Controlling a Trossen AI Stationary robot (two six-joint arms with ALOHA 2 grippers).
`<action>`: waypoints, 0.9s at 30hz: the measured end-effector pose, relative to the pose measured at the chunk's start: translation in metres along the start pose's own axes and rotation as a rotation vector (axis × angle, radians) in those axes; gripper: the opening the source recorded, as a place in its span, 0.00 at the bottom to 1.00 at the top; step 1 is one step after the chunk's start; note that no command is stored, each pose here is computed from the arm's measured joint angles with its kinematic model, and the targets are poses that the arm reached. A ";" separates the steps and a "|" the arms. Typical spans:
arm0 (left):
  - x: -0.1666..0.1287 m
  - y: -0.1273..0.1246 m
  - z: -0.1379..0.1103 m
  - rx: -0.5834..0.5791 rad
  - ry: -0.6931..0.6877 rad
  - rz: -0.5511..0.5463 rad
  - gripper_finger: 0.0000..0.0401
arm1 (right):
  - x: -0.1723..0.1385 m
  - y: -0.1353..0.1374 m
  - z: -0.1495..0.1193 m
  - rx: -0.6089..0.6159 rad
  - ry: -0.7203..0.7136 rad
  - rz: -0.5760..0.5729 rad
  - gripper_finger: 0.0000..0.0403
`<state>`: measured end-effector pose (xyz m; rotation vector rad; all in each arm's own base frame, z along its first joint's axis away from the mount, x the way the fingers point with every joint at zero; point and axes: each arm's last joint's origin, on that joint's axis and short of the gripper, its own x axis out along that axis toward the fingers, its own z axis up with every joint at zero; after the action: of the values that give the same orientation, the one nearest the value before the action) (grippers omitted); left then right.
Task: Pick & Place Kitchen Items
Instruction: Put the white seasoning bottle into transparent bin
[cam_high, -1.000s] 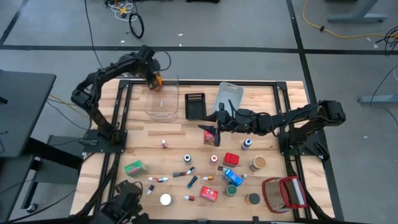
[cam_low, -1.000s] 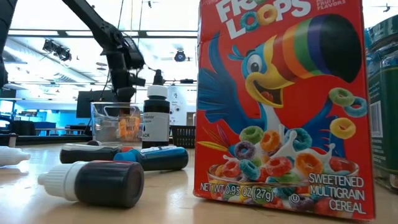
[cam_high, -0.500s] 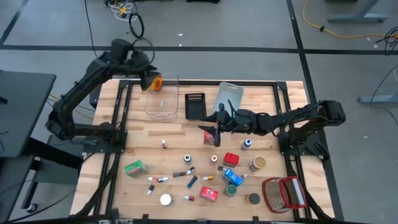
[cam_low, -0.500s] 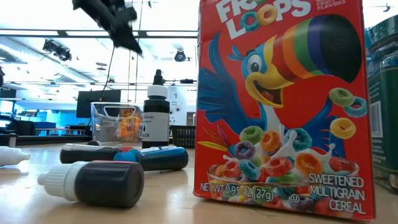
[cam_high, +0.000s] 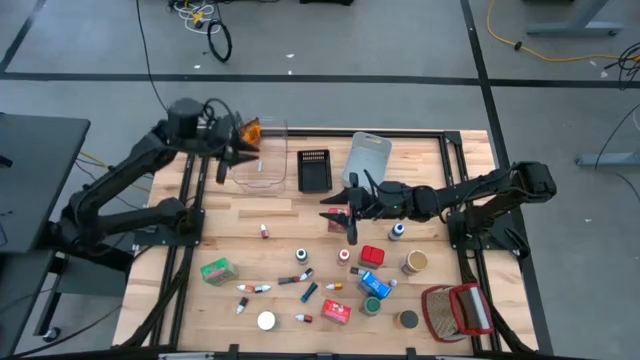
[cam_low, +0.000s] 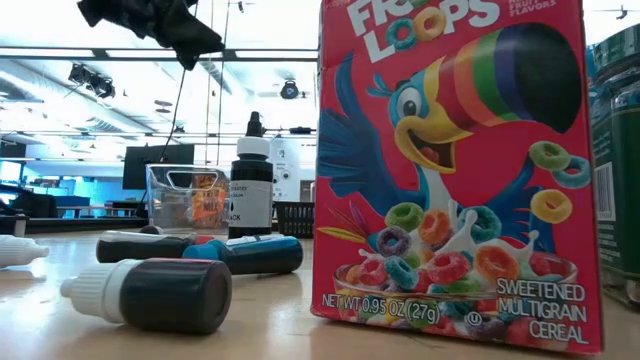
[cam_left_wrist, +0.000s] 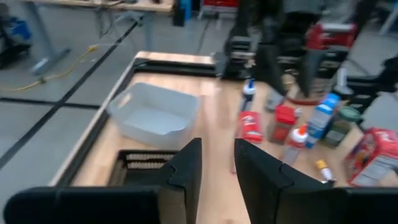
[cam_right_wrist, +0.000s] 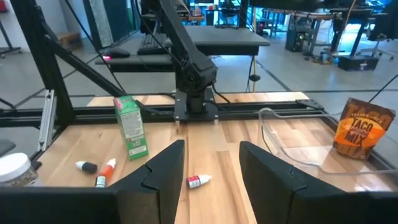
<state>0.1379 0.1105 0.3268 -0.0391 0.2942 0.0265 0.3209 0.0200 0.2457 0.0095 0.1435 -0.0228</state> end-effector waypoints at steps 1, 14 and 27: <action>0.003 -0.004 -0.004 -0.006 -0.008 -0.021 0.25 | 0.000 0.000 0.000 0.000 0.003 0.000 0.41; 0.037 -0.065 -0.023 0.000 0.069 -0.293 0.21 | 0.000 0.000 -0.001 -0.004 0.006 0.004 0.41; 0.046 -0.129 -0.022 0.138 0.064 -0.676 0.21 | 0.000 0.000 -0.002 0.014 0.022 0.003 0.41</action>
<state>0.1796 -0.0178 0.2969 -0.0007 0.3343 -0.6665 0.3206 0.0201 0.2437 0.0242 0.1649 -0.0206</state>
